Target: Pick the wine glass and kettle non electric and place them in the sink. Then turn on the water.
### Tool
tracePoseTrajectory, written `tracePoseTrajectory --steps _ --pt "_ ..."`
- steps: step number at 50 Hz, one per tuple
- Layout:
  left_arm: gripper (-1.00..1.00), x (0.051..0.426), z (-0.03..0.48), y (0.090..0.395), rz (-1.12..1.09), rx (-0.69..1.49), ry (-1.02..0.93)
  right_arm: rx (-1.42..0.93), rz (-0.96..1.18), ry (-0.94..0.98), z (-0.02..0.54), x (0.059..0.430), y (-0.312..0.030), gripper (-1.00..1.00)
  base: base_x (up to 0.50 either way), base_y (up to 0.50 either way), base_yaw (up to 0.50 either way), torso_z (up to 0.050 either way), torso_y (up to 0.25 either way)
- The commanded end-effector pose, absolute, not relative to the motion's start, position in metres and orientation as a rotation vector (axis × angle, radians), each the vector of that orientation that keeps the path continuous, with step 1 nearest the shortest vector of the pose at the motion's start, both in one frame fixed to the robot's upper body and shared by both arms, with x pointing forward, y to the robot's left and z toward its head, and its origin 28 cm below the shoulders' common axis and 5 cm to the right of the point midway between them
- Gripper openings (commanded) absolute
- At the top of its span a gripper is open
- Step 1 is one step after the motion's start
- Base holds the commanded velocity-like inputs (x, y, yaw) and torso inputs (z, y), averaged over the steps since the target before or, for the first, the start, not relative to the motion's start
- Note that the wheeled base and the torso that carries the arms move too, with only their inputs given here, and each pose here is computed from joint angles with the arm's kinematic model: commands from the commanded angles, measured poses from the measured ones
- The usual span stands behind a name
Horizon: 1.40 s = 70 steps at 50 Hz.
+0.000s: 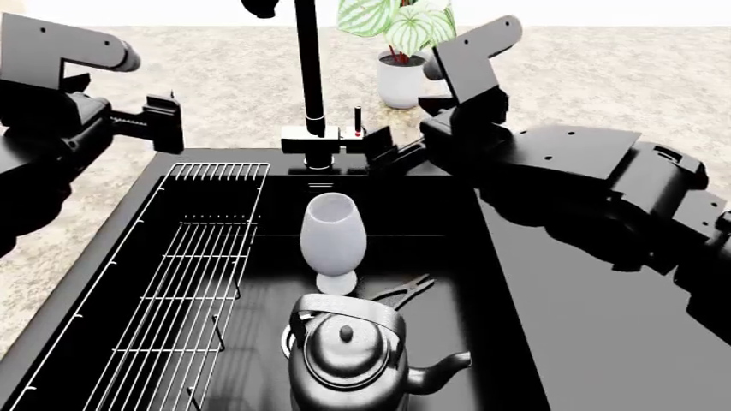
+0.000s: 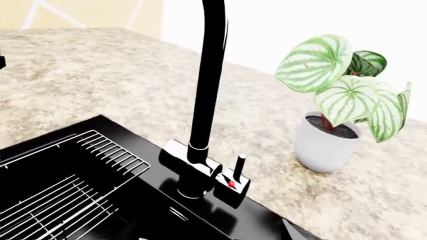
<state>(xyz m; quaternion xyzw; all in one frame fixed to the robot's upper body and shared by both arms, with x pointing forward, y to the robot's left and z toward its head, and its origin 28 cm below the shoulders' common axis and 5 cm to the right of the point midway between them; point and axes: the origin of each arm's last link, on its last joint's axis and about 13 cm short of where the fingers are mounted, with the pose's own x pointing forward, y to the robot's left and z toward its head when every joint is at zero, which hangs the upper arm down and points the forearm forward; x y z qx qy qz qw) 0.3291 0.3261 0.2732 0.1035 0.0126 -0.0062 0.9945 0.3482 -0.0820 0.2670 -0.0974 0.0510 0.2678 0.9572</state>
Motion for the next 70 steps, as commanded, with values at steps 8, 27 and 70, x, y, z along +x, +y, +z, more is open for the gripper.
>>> tracePoseTrajectory --steps 8,27,70 --pt "1.0 0.329 0.276 0.33 0.026 0.233 0.013 -0.148 0.462 0.025 0.265 0.374 -0.064 1.0 0.0 0.0 0.0 0.0 0.0" --pt "1.0 0.331 0.275 0.33 0.025 0.232 0.017 -0.109 0.394 0.004 0.263 0.401 -0.052 1.0 0.0 0.0 0.0 0.0 0.0" --pt "1.0 0.355 0.298 0.326 0.045 0.178 -0.033 -0.088 0.305 -0.033 0.278 0.432 -0.036 1.0 0.0 0.0 0.0 0.0 0.0"
